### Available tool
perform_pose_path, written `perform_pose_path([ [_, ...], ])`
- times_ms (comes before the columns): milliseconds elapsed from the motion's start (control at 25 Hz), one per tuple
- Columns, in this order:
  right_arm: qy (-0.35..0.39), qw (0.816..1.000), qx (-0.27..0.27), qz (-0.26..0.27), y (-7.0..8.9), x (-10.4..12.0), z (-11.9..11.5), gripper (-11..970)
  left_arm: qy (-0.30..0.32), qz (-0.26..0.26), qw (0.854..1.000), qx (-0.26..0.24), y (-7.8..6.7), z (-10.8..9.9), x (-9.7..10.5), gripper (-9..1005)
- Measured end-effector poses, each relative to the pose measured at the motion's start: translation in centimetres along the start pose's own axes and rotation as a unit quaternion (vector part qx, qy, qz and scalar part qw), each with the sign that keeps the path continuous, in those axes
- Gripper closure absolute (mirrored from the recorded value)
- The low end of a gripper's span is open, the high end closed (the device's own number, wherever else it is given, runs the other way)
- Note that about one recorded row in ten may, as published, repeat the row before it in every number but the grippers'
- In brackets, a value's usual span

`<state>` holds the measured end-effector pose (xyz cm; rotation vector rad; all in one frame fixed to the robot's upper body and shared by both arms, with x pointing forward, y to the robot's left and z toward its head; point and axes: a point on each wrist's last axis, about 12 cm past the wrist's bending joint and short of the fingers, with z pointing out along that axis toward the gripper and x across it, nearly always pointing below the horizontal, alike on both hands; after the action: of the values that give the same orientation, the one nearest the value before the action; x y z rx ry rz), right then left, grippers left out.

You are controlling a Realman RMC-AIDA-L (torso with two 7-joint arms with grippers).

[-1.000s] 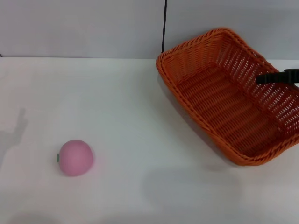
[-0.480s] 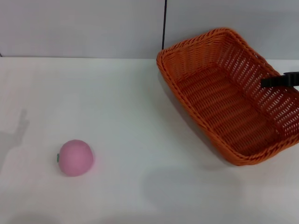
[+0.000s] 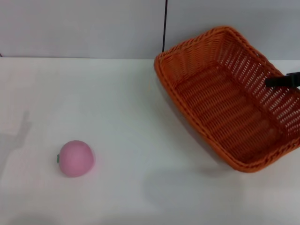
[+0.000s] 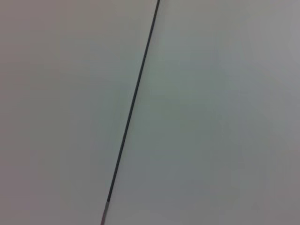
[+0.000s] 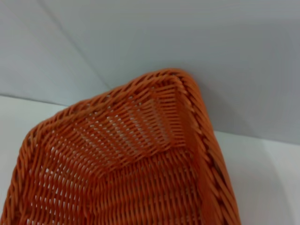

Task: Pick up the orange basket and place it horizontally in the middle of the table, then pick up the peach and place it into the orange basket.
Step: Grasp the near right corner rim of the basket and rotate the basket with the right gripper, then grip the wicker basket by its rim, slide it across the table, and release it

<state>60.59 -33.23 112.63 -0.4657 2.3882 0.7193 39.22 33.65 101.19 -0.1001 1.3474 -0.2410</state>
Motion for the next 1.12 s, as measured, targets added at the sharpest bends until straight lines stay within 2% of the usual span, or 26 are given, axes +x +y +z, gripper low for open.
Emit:
perform_pose_path([
  [80, -0.002, 0.999, -0.014, -0.048, 0.8, -0.6, -0.7, 789, -0.001, 0.001, 1.0, 0.001, 0.0, -0.3, -0.1, 178],
  [120, -0.002, 0.999, -0.014, -0.048, 0.8, -0.6, -0.7, 793, -0.001, 0.001, 1.0, 0.001, 0.0, -0.3, -0.1, 178],
  [160, -0.005, 0.996, -0.028, -0.084, 1.2, -0.9, -1.0, 796, -0.003, 0.001, 1.0, 0.001, 0.0, -0.4, -0.1, 178],
  [240, -0.008, 0.994, -0.035, -0.101, 1.5, -1.1, -1.2, 803, -0.009, 0.001, 1.0, 0.001, 0.0, -0.7, -0.3, 178],
  [280, -0.011, 0.989, -0.042, -0.14, 1.7, -1.5, -1.4, 806, -0.014, 0.002, 1.0, 0.001, 0.0, -1.1, -0.5, 178],
  [320, -0.011, 0.989, -0.042, -0.14, 1.7, -1.5, -1.4, 806, -0.014, 0.002, 1.0, 0.001, 0.0, -1.1, -0.5, 178],
  [360, -0.012, 0.981, -0.05, -0.189, 2.1, -2.0, -1.6, 806, -0.017, 0.002, 1.0, 0.001, 0.0, -1.3, -0.6, 178],
  [400, -0.012, 0.981, -0.05, -0.189, 2.1, -2.0, -1.6, 807, -0.02, 0.003, 1.0, 0.0, 0.0, -1.7, -0.7, 178],
  [480, -0.011, 0.965, -0.065, -0.252, 2.7, -2.5, -1.9, 807, -0.027, 0.004, 1.0, -0.001, 0.0, -2.3, -1.0, 178],
  [520, -0.011, 0.965, -0.065, -0.252, 2.7, -2.5, -1.9, 807, -0.027, 0.004, 1.0, -0.001, 0.0, -2.3, -1.0, 178],
  [560, -0.01, 0.954, -0.075, -0.29, 3.0, -3.0, -2.1, 807, -0.028, 0.003, 1.0, 0.0, -0.1, -2.4, -1.0, 178],
  [600, -0.01, 0.954, -0.075, -0.29, 3.0, -3.0, -2.1, 807, -0.029, 0.003, 1.0, 0.002, -0.1, -2.6, -1.1, 178],
  [680, -0.002, 0.935, -0.088, -0.343, 3.6, -3.9, -2.1, 807, -0.029, 0.003, 1.0, 0.01, -0.4, -3.0, -1.1, 178],
  [720, -0.002, 0.935, -0.088, -0.343, 3.6, -3.9, -2.1, 807, -0.027, 0.002, 0.999, 0.019, -0.6, -3.1, -1.1, 178],
  [920, 0.014, 0.908, -0.092, -0.409, 4.8, -5.3, -1.0, 807, -0.019, -0.003, 0.999, 0.043, -1.3, -3.5, -0.9, 178],
  [1080, 0.018, 0.888, -0.093, -0.45, 6.1, -6.1, 1.0, 807, -0.021, -0.013, 0.999, 0.043, -1.8, -4.0, -0.8, 178],
  [1120, 0.018, 0.888, -0.093, -0.45, 6.1, -6.1, 1.0, 806, -0.021, -0.013, 0.999, 0.043, -1.8, -4.0, -0.8, 178],
])
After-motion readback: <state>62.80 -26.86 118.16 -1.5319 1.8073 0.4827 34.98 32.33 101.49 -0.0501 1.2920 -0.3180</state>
